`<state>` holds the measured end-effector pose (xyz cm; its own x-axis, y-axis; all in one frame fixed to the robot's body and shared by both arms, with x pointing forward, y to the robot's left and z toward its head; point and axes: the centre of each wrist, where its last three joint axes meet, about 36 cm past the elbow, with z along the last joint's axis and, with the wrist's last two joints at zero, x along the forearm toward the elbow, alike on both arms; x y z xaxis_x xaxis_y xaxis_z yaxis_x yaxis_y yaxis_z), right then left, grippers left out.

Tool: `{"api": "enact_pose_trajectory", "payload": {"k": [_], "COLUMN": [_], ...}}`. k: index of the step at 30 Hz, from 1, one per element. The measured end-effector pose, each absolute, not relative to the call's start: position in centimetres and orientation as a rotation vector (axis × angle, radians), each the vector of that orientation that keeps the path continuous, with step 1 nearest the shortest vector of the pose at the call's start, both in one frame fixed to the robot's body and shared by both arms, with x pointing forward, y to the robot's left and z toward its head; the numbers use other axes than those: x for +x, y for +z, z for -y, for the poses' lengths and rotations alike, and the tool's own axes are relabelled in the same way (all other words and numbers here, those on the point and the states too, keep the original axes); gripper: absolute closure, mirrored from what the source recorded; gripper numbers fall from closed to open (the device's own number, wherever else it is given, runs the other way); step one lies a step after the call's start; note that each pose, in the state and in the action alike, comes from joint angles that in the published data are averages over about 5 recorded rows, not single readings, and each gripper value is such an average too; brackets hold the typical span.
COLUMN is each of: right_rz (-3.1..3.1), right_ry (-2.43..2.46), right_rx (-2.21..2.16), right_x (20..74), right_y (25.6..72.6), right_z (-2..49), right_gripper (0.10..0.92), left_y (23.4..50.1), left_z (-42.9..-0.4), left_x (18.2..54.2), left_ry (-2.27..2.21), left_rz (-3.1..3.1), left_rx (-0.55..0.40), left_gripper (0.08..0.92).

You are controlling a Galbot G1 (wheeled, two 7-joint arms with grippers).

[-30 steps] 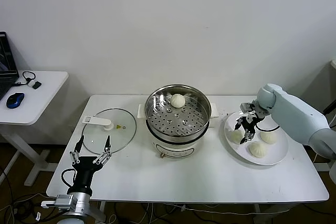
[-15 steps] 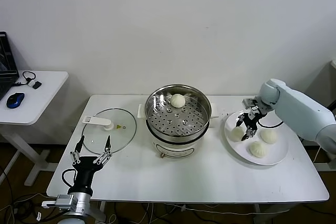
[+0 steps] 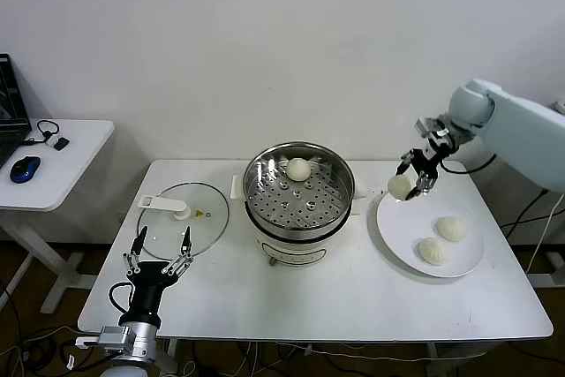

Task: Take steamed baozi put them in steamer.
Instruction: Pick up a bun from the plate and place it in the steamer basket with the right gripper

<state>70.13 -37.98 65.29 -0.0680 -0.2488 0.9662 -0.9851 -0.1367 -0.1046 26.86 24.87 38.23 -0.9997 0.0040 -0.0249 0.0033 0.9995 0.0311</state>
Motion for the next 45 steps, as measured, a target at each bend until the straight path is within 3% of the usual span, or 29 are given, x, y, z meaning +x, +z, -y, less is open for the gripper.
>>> {"api": "enact_pose_trajectory", "payload": {"k": [8,18,33,45], "right_rz": [1.404,1.368,1.242,1.173], "right_ry": [1.27,1.302,1.34,1.349], "right_rx": [1.519,1.577,1.649,1.697], "right_x": [70.3,72.5,76.3,76.3], "right_y": [70.5,72.3,67.3,63.2], "right_z": [33.5,25.1,11.2,4.6], "right_gripper": [0.352,0.352,0.352,0.352], "left_y": [38.7,38.8,39.2,39.1], "left_z": [-24.8,-24.8,-25.1,-25.2], "left_x": [27.1,27.1,27.4,27.4], "left_ry": [0.052,0.059,0.059,0.052], "left_rz": [-3.104,-3.096,-3.082,-3.084], "left_rx": [0.011,0.009,0.004,0.004], "left_gripper": [0.177,0.177,0.177,0.177]}}
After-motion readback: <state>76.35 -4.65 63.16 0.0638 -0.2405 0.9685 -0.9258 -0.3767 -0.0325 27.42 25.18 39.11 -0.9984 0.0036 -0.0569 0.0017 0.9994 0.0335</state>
